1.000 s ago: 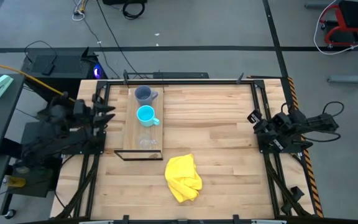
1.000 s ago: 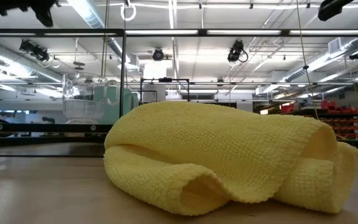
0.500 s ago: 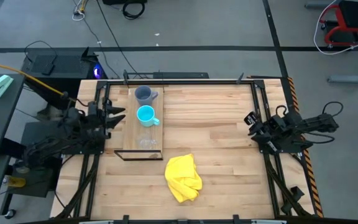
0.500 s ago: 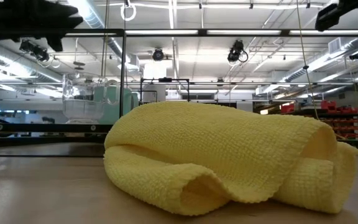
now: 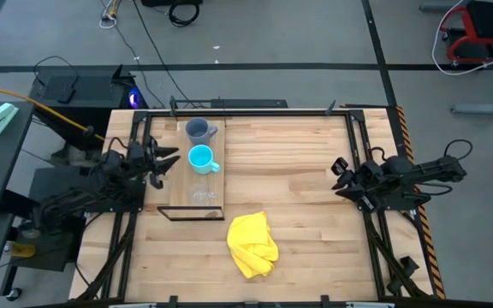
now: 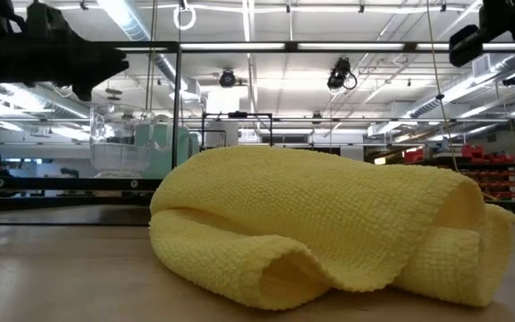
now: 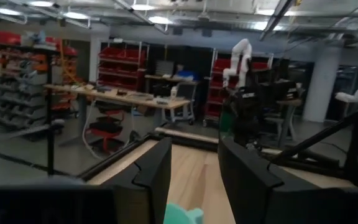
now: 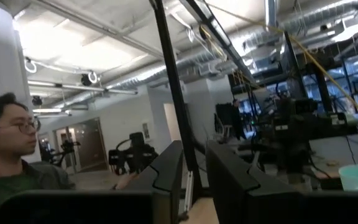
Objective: Stack small to large cups/mugs on shelf
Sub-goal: Return to Home Position
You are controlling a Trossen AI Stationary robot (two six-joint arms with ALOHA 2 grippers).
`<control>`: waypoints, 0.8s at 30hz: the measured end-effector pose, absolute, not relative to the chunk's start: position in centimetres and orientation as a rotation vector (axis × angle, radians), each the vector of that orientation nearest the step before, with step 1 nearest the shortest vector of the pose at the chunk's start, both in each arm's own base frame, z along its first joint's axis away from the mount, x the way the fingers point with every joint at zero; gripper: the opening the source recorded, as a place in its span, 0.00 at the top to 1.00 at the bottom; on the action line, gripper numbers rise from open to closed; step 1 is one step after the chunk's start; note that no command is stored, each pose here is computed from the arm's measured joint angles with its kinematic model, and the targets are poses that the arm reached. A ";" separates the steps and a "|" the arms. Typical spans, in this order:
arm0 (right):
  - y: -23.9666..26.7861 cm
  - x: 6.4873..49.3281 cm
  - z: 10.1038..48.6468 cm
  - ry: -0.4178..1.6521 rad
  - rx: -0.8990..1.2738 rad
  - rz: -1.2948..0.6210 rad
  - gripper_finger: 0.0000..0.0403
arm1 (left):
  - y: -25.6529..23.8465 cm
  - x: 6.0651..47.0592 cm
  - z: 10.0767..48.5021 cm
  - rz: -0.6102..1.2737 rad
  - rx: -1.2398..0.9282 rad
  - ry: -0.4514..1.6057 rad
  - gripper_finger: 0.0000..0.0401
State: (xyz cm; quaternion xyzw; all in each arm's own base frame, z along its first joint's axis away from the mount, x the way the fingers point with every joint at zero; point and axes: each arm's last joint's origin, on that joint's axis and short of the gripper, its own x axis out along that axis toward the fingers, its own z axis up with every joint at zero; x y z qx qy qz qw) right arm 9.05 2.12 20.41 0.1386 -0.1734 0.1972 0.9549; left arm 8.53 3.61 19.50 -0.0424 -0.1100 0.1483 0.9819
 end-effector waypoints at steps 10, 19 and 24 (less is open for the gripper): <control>2.2 9.4 19.3 -0.238 0.255 0.382 0.81 | 3.9 8.8 17.9 0.359 -0.091 -0.159 0.62; 2.3 9.8 17.3 -0.018 0.286 0.357 0.81 | 3.9 8.9 17.5 0.365 -0.057 -0.104 0.64; 2.3 9.8 16.6 0.052 0.304 0.347 0.81 | 4.0 8.9 16.9 0.370 -0.072 -0.053 0.65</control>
